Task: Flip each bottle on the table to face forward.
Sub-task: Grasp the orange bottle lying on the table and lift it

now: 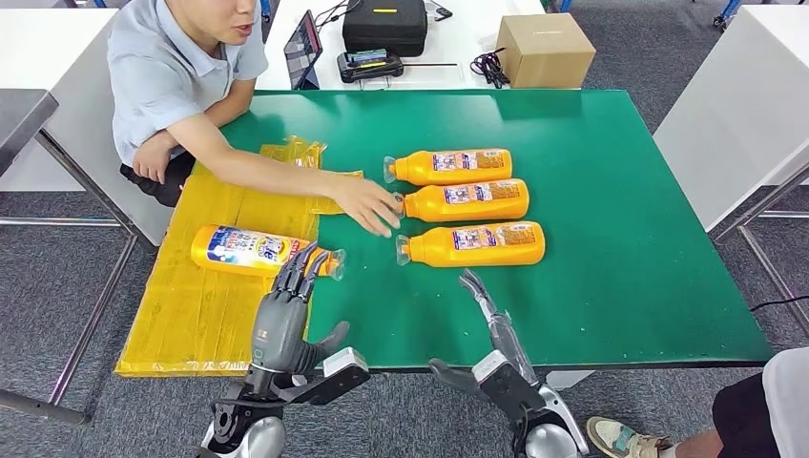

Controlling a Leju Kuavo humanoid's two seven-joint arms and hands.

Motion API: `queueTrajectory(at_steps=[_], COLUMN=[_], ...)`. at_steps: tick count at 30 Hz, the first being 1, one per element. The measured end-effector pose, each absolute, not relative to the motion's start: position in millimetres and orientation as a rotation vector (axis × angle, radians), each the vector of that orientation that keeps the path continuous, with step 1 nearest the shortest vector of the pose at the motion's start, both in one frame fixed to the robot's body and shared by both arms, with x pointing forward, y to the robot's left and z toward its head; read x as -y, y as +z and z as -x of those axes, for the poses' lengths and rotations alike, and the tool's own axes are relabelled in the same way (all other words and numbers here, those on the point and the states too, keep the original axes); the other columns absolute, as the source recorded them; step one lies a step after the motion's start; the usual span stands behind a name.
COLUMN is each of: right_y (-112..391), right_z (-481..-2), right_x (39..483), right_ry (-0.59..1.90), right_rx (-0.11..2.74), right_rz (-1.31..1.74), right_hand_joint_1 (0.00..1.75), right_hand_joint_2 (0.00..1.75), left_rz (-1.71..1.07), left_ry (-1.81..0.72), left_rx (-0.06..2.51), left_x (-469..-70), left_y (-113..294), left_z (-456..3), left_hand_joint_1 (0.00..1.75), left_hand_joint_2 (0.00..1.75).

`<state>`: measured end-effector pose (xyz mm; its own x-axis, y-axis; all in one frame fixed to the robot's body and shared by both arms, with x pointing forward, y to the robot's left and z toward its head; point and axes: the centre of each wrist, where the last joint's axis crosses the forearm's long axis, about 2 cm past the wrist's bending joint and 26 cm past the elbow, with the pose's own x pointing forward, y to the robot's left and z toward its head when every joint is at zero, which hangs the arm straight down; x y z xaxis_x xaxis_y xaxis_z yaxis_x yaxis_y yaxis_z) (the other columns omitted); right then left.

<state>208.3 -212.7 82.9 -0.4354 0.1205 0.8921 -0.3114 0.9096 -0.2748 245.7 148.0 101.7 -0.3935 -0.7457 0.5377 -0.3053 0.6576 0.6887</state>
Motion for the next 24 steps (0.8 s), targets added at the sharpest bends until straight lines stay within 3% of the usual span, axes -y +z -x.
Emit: queueTrajectory(at_steps=[11, 15, 24], right_y=[93, 93, 90], right_z=[-211, -214, -223], right_x=[222, 222, 231], right_ry=[0.398, 0.437, 0.746], right_rx=[1.98, 1.955, 1.888], right_rz=[0.093, 0.175, 0.507], right_hand_joint_1=[0.0, 0.0, 0.0], right_hand_joint_2=[0.0, 1.75, 1.75], left_rz=[-0.359, -0.251, -0.187], left_ry=[-0.283, -0.255, -0.297], left_rx=[1.964, 1.947, 1.939], left_x=[-121, -110, -99], left_y=[99, 98, 99], left_z=[-228, -224, -219], left_hand_joint_1=[0.0, 0.0, 0.0], left_hand_joint_2=[1.75, 1.75, 1.75])
